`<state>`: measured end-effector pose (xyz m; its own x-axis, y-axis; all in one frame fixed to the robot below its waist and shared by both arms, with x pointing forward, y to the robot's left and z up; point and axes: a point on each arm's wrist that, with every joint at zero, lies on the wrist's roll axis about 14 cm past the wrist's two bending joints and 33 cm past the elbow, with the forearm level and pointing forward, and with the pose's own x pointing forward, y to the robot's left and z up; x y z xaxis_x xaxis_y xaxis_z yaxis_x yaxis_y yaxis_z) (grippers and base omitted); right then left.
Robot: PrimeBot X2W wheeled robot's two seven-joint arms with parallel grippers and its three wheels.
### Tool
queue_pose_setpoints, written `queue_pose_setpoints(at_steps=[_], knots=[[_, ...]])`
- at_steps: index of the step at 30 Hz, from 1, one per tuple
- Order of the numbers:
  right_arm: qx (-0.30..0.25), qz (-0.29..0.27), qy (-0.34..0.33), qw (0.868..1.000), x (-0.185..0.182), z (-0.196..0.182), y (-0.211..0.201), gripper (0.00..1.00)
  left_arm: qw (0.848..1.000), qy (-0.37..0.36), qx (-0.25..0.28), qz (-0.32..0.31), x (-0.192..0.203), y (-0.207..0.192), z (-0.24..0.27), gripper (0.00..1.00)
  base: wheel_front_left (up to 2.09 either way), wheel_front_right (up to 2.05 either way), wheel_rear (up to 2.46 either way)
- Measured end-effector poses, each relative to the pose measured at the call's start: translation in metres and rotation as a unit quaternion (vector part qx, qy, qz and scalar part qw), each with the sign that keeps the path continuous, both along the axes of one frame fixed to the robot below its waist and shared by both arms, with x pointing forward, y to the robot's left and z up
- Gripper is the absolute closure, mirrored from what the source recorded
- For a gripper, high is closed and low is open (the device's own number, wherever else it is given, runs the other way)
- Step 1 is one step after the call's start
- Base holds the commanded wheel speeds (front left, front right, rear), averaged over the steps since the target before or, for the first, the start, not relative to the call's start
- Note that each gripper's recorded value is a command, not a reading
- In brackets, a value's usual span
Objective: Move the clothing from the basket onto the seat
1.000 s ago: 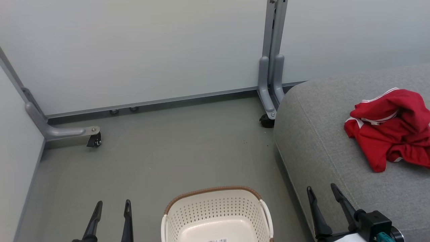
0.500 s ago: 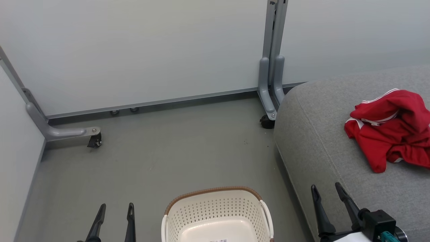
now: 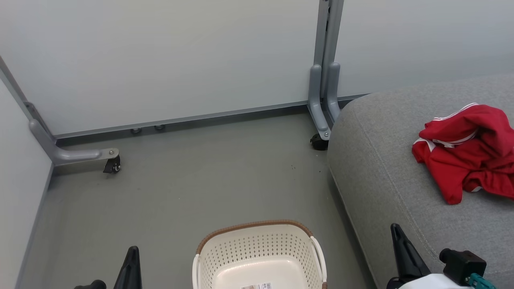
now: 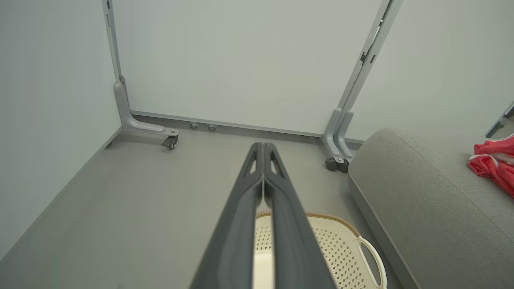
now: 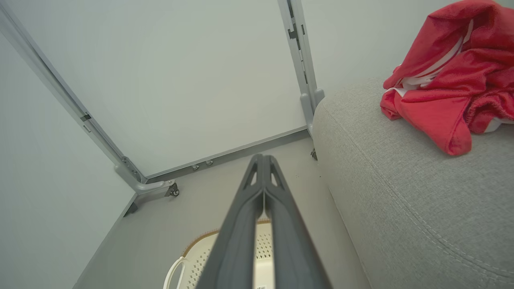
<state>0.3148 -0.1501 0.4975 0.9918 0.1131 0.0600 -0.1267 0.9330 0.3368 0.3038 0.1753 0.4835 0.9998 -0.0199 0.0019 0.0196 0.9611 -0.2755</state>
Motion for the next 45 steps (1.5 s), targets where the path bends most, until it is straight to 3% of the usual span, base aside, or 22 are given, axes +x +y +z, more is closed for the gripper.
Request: queue_pose_setpoints(at_steps=[19,45], knots=[[0.147,-0.024,0.026,0.989,0.018,0.002,-0.017,1.00,0.987,0.017,-0.156,0.026,0.019,0.012,0.001,1.00,0.00,0.00,0.00],[0.307,-0.039,0.048,0.950,0.037,0.003,-0.031,1.00,0.944,0.026,-0.326,0.035,0.041,0.020,0.005,1.00,0.00,0.00,0.00]])
